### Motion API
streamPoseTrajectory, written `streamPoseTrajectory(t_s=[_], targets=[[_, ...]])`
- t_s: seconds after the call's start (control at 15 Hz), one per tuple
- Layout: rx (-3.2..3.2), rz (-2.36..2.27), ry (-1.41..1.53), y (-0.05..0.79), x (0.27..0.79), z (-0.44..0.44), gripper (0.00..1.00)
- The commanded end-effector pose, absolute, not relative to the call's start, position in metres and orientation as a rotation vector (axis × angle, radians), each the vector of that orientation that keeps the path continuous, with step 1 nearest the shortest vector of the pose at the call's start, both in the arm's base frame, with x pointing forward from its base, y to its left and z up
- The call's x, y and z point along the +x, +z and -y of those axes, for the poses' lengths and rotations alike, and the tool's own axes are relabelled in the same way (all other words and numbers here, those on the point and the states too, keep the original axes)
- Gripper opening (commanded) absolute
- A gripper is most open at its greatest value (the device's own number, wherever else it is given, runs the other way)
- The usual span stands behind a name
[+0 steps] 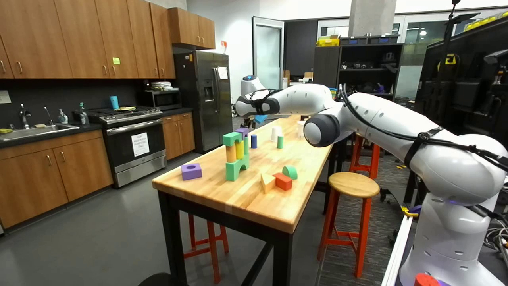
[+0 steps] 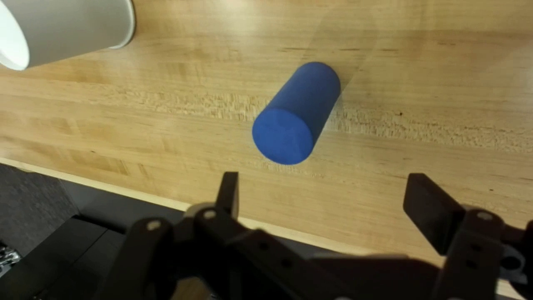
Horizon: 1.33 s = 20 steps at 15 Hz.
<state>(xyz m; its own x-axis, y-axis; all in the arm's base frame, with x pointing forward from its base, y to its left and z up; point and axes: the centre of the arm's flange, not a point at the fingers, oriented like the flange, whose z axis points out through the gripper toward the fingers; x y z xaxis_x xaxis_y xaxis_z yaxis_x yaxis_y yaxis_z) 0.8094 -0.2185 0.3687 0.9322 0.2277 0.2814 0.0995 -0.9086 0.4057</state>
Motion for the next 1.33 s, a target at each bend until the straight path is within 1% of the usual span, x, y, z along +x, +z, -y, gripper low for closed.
streamPoseTrajectory(t_s=[0.0, 0.27, 0.47, 0.87, 1.27], targets=[[2.694, -0.317, 0.427, 0.385, 0.845, 0.264, 1.0], [2.69, -0.387, 0.429, 0.385, 0.79, 0.334, 1.0], [2.699, -0.489, 0.419, 0.386, 0.762, 0.373, 1.0], [2.713, -0.747, 0.323, 0.397, 0.741, 0.386, 1.0], [2.673, -0.809, 0.344, 0.434, 0.743, 0.378, 1.0]])
